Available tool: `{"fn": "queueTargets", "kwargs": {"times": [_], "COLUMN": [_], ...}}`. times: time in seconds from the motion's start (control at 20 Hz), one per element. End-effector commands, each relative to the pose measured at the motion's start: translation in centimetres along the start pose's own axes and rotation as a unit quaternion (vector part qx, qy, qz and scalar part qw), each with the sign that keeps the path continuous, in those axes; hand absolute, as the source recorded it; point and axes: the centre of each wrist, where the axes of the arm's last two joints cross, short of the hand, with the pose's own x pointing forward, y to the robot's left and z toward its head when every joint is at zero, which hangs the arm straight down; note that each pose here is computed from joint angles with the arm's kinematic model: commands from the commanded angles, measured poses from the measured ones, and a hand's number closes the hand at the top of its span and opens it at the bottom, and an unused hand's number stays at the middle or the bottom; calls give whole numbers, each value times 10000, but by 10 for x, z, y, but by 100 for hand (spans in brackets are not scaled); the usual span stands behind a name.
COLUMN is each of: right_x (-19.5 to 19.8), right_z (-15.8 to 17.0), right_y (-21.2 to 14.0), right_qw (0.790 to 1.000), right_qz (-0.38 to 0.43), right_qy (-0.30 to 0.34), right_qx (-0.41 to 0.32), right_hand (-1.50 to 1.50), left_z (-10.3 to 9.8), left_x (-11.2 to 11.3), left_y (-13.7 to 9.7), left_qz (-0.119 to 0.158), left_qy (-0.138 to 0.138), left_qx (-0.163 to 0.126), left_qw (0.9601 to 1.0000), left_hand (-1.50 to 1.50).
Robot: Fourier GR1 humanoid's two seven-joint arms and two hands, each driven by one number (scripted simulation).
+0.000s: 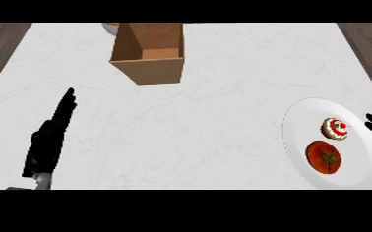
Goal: Pick the tomato from the plate and place it in the cardboard box
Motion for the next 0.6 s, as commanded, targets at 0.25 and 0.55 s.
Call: {"fn": "queueTargets", "kwargs": {"times": [0.25,0.55], "right_x": [21,21], "right_z": [-7,-25], "right_y": [38,58], "right_qw": [9968,9942], "right_qz": [251,416], "right_qy": [712,922], "right_qx": [256,357], "right_hand": [-150,-150], "left_z": [-3,-13], "left_x": [14,4], "left_y": [-2,-14], "left_qz": [14,14], "left_qy": [-51,-30], "left_qx": [-62,-143], "left_qw": [10000,9999], "left_hand": [0,0]}}
